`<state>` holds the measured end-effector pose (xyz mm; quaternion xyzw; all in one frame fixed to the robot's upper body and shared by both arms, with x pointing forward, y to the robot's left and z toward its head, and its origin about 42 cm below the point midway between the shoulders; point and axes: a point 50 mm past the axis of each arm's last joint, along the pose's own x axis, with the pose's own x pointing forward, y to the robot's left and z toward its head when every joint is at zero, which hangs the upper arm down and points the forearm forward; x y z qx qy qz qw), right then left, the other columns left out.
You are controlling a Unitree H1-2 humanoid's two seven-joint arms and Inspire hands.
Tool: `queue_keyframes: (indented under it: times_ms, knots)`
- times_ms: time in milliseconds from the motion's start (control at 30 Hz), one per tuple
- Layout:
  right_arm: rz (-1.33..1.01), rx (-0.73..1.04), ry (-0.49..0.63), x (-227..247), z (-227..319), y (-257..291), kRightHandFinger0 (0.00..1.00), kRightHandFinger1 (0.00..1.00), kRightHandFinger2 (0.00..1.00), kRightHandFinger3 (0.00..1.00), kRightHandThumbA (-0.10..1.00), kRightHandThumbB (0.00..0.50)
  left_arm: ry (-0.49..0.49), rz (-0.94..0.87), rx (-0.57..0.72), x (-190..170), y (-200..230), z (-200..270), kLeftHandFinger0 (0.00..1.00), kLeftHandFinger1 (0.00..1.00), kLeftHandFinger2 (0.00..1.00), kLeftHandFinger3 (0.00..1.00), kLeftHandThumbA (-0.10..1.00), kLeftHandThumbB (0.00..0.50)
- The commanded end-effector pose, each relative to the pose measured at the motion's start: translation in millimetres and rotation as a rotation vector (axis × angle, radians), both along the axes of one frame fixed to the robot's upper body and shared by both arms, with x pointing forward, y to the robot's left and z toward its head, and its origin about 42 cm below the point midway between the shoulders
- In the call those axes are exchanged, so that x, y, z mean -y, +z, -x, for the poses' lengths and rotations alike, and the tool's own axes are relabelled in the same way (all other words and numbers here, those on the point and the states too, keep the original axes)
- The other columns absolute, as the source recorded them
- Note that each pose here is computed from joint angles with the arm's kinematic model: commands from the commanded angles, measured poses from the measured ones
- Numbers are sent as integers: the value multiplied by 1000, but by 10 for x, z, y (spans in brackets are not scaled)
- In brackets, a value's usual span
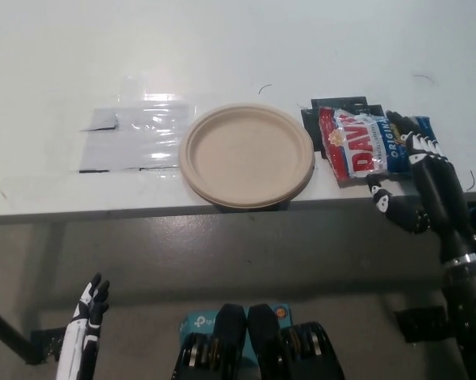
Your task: The robot picks up a small bag of sunflower seeds on the right hand side and take it to the empty plate on the left hand side then pours some sunflower seeds on to the plate.
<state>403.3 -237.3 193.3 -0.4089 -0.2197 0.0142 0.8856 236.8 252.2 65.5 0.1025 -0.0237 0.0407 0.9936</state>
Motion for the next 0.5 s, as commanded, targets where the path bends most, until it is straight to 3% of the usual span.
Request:
queue_keyframes:
  times_ms: [0, 300, 467]
  knots:
    - [42, 70, -33, 66, -143, 183, 1000, 1000, 1000, 1000, 579, 339, 8, 8, 36, -26, 0, 58, 1000, 1000, 1000, 1000, 1000, 55]
    - [62, 59, -50, 143, -237, 246, 1000, 1000, 1000, 1000, 623, 342, 11, 6, 39, -28, 19, 65, 1000, 1000, 1000, 1000, 1000, 50]
    - [66, 20, -56, 208, -242, 277, 1000, 1000, 1000, 1000, 604, 382, 7, 7, 37, -32, 14, 61, 1000, 1000, 1000, 1000, 1000, 53]
